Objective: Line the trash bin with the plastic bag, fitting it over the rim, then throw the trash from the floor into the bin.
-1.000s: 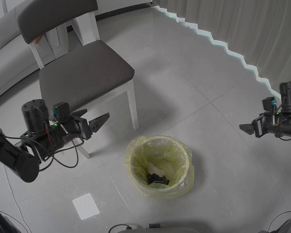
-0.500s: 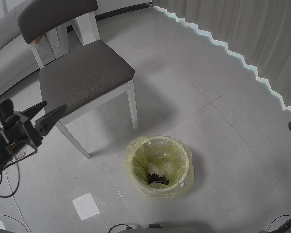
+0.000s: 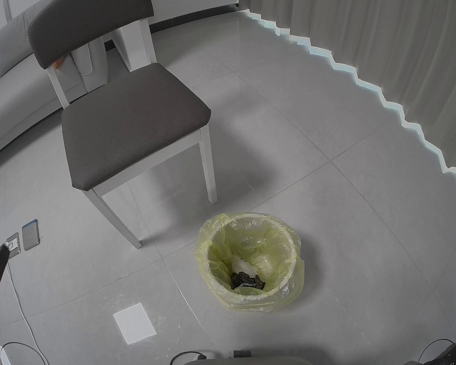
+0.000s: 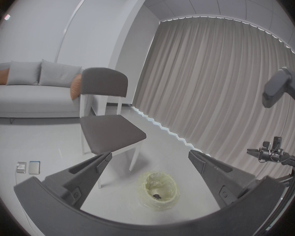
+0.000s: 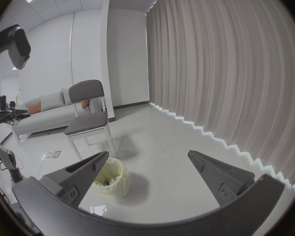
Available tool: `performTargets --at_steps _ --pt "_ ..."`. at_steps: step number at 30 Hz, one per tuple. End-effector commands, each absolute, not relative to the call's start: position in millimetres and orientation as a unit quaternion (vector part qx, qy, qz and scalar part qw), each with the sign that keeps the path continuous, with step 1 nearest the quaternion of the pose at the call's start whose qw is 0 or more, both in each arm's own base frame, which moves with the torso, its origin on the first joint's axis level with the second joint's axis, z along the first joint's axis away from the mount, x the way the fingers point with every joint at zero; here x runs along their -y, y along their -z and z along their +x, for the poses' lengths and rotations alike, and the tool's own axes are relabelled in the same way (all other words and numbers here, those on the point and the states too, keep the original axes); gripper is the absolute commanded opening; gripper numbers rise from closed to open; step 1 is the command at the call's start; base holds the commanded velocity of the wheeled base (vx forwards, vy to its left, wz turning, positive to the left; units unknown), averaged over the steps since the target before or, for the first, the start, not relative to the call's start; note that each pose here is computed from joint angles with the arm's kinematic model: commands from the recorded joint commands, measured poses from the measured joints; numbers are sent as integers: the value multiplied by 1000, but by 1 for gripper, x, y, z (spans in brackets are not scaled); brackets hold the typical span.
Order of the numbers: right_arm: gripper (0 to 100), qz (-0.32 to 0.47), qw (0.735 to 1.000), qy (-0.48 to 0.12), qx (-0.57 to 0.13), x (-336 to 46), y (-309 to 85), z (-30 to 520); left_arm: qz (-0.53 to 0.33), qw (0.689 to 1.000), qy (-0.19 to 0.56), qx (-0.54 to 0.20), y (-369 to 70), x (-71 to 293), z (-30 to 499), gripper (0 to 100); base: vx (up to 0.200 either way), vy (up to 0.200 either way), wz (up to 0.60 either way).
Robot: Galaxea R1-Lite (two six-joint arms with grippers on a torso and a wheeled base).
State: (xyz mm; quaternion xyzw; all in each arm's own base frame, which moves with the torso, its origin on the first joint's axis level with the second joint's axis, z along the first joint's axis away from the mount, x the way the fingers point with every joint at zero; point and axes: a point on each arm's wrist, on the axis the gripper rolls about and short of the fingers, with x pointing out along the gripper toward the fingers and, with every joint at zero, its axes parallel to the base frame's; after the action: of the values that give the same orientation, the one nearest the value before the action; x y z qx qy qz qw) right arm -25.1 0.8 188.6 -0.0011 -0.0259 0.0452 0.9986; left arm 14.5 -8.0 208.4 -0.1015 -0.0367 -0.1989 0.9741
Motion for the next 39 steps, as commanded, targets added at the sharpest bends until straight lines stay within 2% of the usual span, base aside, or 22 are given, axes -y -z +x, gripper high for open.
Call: performTargets --at_steps 1,8,10,17,27,30,33,39 --pt "100 16 997 14 70 1 -90 -24 -102 982 119 106 -150 5 -58 100 0 0 0" --pt "100 14 999 22 39 1 -83 -23 8 998 -5 61 -94 0 -26 100 0 0 0" --pt "100 7 999 23 35 1 -83 -23 13 998 -9 66 -89 0 -24 100 0 0 0" --pt "100 1 1000 27 -1 1 -76 -23 -3 1000 -5 0 -75 0 -23 100 0 0 0" --pt "100 -2 1000 24 0 1 -76 -23 -9 1000 -6 2 -76 0 -23 100 0 0 0" --pt "100 -26 1000 -11 1 0 -76 -23 -8 1000 -5 2 -76 0 -23 100 0 0 0" --pt "100 -40 999 -18 3 -1 -76 -23 -2 1000 -5 2 -76 0 -23 100 0 0 0" --pt "100 -6 1000 -7 1 0 -76 -23 -2 1000 -4 2 -76 0 -23 100 0 0 0"
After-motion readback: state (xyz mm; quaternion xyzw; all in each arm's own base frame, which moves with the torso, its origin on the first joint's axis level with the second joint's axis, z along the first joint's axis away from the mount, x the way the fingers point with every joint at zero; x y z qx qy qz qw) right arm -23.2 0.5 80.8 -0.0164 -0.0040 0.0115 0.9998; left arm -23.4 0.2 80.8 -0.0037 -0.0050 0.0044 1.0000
